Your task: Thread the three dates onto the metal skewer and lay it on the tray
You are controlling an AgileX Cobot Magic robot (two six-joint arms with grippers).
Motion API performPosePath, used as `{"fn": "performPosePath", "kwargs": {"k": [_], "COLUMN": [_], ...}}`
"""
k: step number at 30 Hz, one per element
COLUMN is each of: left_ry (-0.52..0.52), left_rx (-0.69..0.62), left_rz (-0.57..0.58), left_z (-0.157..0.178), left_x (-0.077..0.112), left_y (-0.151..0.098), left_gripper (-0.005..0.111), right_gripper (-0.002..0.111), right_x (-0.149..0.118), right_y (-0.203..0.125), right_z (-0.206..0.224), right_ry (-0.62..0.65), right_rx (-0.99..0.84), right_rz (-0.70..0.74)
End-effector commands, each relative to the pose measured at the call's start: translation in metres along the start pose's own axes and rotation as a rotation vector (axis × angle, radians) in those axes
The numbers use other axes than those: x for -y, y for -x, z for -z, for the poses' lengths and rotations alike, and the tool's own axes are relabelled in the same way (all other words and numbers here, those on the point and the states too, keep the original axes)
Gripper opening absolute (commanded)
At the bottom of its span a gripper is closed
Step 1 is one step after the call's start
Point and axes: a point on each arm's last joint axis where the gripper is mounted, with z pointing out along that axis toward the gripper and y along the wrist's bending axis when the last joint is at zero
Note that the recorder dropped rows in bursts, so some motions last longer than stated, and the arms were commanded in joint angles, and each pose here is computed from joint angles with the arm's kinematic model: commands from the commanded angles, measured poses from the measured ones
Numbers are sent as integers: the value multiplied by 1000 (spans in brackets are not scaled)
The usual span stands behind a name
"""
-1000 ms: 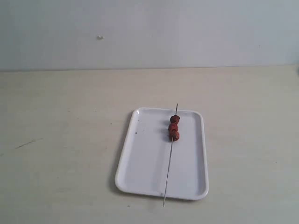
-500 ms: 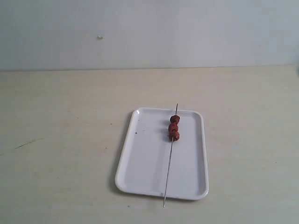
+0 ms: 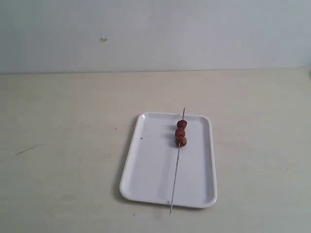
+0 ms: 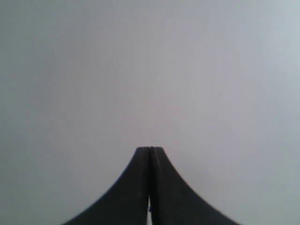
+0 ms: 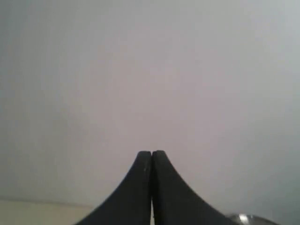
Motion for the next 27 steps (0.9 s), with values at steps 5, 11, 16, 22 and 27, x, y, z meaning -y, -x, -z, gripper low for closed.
{"fn": "performPosePath", "kwargs": {"k": [5, 11, 16, 22, 27], "left_ry": [-2, -2, -2, -2, -2], "left_rx": [-3, -3, -3, -3, -3], "left_rz": [-7, -7, -7, -7, -7], "left_z": [1, 1, 1, 1, 1], "left_x": [0, 0, 0, 0, 0], "left_y": [-2, -2, -2, -2, -2], "left_gripper": [1, 1, 1, 1, 1], "right_gripper": [0, 0, 0, 0, 0], "right_x": [-3, -4, -5, -6, -6], "right_y": [-18, -25, -49, -81, -82], "right_z": [2, 2, 3, 6, 6], "right_ry": [12, 17, -4, -47, -48], "right_rx": [-190, -228, -295, -388, -401], "right_rz": [28, -25, -94, -194, -196]}}
